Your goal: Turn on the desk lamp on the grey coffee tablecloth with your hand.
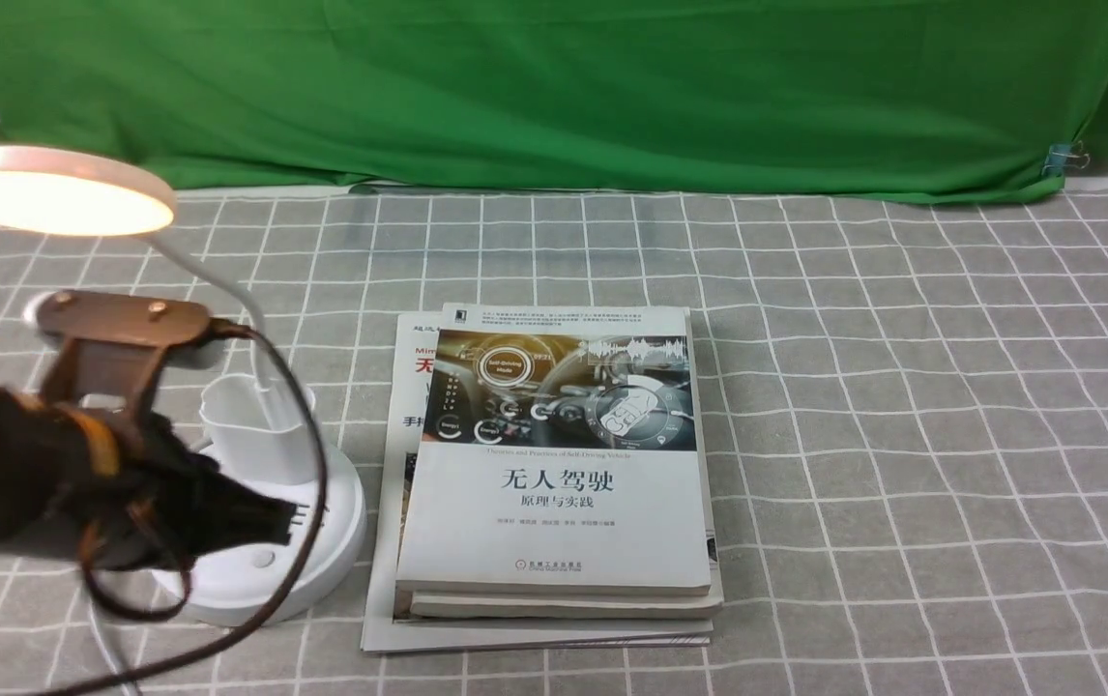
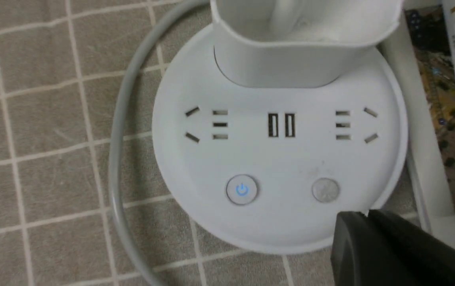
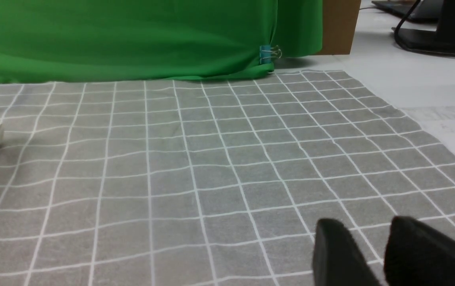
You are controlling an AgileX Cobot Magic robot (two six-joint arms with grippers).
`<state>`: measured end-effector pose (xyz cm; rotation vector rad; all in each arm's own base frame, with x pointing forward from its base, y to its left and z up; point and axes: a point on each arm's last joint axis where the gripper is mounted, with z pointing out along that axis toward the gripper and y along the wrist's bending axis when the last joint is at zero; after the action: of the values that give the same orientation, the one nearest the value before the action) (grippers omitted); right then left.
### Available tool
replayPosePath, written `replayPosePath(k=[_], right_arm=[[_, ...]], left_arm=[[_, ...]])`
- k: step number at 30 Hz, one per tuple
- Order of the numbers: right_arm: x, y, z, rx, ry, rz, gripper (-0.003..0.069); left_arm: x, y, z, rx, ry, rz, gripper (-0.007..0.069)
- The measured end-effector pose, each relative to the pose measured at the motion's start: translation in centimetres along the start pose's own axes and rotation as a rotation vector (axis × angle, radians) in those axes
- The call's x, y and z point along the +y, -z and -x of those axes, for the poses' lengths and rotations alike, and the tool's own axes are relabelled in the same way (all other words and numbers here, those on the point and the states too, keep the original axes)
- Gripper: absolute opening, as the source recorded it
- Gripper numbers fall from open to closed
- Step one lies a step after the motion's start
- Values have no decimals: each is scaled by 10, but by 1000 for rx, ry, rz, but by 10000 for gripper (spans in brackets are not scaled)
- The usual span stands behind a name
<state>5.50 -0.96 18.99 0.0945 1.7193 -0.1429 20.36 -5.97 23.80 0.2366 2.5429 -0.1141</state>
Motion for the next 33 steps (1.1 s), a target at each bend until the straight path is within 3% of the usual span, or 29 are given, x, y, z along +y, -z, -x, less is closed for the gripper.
replayPosePath(k=[6,9,17,33], right_arm=[[0,0,0,0,0,0,245],[0,0,0,0,0,0,245],[0,0,0,0,0,0,245],[0,0,0,0,0,0,245]], left_arm=[[2,38,-34,-226,58,-63,6],[5,66,-52,-480,38,-90,6],[9,95,-80,-692,-16,-88,6],[10,100,-84,-733,-34,-84,6]])
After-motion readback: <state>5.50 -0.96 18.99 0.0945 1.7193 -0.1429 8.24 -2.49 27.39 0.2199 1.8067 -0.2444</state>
